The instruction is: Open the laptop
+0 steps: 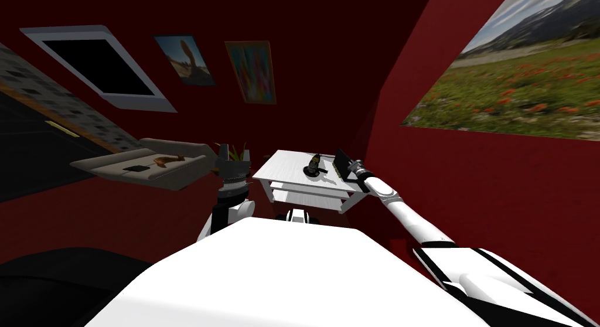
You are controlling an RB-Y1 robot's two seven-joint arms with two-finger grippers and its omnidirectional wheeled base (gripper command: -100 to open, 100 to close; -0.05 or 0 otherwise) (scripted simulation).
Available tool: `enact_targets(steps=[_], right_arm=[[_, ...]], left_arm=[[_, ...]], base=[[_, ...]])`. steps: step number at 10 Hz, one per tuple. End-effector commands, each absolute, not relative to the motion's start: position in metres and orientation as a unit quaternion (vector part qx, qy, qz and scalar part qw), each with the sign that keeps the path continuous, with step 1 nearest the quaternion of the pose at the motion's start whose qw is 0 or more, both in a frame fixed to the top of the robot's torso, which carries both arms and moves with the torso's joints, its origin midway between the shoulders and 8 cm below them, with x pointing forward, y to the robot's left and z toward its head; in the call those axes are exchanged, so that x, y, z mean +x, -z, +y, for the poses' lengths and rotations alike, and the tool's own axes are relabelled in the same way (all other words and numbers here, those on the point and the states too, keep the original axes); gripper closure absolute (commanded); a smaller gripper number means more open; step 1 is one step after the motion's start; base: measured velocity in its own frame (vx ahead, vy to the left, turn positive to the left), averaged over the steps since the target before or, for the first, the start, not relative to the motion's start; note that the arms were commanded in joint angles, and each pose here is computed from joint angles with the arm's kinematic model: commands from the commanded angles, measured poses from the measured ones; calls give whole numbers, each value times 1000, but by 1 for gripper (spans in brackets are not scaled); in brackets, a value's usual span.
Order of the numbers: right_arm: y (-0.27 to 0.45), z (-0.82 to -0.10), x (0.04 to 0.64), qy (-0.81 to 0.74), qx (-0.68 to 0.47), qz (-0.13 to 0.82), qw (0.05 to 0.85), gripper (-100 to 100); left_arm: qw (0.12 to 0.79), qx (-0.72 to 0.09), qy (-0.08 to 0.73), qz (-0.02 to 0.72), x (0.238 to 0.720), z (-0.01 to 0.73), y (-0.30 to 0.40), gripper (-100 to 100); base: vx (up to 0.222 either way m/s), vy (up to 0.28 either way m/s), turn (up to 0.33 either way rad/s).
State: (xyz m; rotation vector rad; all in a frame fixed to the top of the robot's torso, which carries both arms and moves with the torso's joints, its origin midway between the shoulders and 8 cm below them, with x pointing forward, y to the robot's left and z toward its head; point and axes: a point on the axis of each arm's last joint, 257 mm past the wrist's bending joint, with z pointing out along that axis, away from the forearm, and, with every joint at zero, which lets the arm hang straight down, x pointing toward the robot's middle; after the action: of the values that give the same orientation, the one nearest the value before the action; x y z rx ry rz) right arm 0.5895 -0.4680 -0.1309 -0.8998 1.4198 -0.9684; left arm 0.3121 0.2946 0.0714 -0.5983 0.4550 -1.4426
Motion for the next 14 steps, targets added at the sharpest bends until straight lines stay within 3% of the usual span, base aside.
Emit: enact_targets(steps=[1,14], right_arm=[[133,-472,576,410,-380,605,567,100],[158,-488,507,404,-376,622,556,100]], left_arm=[[687,-267,644,203,312,295,-71,0],[687,-267,644,203,312,295,-71,0]], base=[[40,21,28],[37,4,13]])
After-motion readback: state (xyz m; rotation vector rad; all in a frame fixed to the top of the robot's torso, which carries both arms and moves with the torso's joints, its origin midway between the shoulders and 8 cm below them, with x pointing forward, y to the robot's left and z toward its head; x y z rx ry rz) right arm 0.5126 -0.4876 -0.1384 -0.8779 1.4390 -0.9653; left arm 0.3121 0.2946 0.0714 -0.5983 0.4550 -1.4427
